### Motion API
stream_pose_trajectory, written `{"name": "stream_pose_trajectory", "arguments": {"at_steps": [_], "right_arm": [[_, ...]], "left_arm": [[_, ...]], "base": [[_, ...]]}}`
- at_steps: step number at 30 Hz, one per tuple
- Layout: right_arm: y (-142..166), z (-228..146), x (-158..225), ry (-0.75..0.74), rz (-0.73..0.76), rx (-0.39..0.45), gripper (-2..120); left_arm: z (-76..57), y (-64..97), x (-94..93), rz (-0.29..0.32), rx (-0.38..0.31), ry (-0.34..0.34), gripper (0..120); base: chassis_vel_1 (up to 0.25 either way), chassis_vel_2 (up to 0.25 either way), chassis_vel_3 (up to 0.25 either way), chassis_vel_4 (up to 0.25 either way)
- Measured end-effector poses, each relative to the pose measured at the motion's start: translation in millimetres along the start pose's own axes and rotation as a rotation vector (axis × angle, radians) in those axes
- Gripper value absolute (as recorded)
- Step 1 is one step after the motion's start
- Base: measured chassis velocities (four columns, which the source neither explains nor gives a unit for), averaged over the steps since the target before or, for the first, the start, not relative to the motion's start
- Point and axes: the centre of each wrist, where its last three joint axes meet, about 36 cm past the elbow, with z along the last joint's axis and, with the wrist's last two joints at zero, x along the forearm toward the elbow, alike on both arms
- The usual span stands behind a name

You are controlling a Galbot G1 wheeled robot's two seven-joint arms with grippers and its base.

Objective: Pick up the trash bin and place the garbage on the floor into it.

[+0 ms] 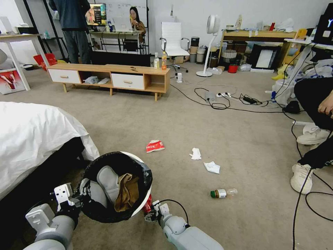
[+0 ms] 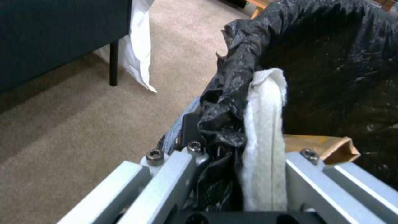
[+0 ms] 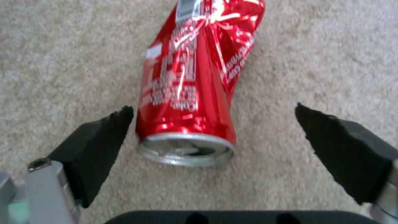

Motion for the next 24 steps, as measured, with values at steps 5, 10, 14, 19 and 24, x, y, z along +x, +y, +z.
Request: {"name": "stream_pose_trajectory", "arguments": {"at_steps": [5,10,14,19,24], "right_arm": [[0.9,-5.2,-0.8,-0.011,-0.026,0.006,76],[-0.6,-4.9,-0.1,-0.014,-0.033,0.004,59],[-1.7,-2.3,0.4,-0.012,-0.034,-0.003,42],[-1.8,-0.1,1.2,-0.013,-0.034,-0.008,33],[-3.8,-2.1,1.7,-0.019,-0.033,-0.010,21]], "left_arm": [[0.6,-1.0,-0.1,0.001,-0.001,-0.002,6],[0.2,-1.7,-1.1,0.004,0.001,-0.005,6],[0.9,-1.7,-2.5,0.005,0.002,-0.003,6],[1.2,-1.9,-3.0,0.007,0.003,-0.003,6],[1.1,-1.6,-3.5,0.007,0.003,-0.004,6]], "base": [[0.000,0.000,0.000,0.000],[0.000,0.000,0.000,0.000],[0.000,0.000,0.000,0.000],[0.000,0.000,0.000,0.000],[0.000,0.000,0.000,0.000]]}}
